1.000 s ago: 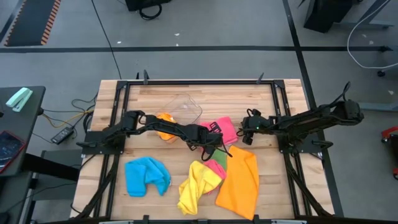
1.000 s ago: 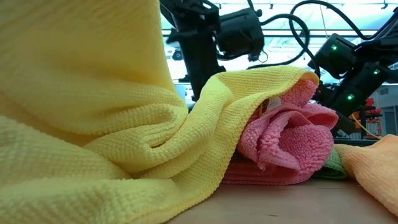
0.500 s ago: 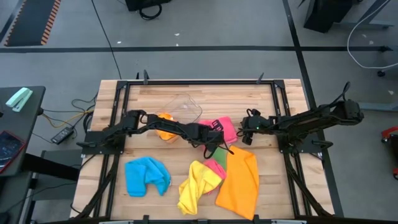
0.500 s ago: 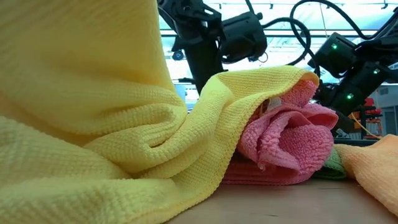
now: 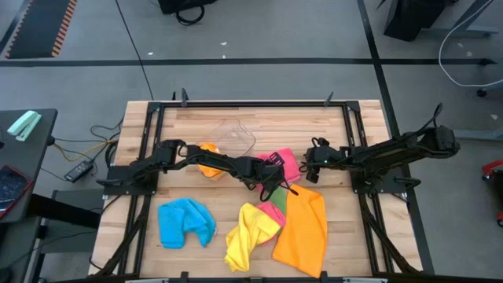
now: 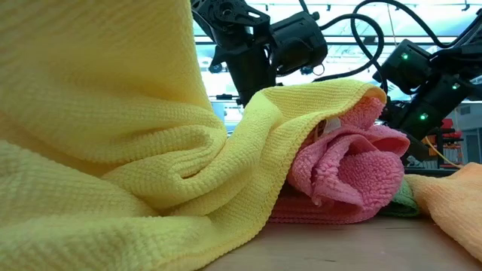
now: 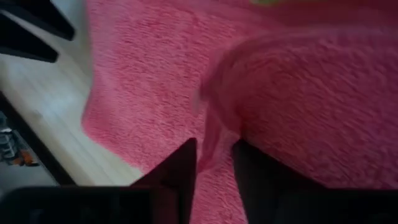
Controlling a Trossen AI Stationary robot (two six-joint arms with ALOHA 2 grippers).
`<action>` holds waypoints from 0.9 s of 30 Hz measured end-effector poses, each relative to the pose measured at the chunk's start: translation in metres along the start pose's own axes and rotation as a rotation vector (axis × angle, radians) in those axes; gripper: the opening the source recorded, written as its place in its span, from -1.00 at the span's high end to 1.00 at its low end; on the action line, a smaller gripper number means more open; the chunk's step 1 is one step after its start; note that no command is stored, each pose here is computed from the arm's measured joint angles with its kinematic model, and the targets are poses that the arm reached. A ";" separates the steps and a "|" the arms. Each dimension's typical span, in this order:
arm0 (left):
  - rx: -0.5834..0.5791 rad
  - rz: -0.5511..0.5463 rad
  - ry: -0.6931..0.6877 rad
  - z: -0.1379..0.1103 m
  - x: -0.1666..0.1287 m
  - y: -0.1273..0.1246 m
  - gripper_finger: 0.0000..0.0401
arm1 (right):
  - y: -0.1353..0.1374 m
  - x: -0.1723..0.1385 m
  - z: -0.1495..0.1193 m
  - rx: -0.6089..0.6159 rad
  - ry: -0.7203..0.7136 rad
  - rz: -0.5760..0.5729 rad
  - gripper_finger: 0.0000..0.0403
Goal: Fold microfiber towels
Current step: Fold the pink microfiber towel
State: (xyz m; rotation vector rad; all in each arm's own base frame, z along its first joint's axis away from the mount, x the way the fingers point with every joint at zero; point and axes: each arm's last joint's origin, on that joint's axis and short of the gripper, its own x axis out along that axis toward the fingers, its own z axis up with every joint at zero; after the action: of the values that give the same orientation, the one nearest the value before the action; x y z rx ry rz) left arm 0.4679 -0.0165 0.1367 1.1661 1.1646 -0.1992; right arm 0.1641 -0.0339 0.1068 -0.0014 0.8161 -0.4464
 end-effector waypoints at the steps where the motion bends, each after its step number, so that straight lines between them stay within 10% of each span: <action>1: -0.012 0.012 0.001 0.001 -0.002 0.001 0.33 | 0.000 0.000 0.000 0.001 0.000 0.000 0.20; 27: -0.087 -0.161 0.128 -0.008 -0.049 -0.015 -0.28 | 0.000 0.000 0.001 0.007 -0.008 0.000 0.20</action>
State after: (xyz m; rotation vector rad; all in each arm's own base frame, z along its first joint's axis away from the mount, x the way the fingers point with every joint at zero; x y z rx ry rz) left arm 0.4311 -0.0373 0.1668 1.0210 1.3686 -0.1970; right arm 0.1647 -0.0340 0.1074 0.0036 0.8065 -0.4492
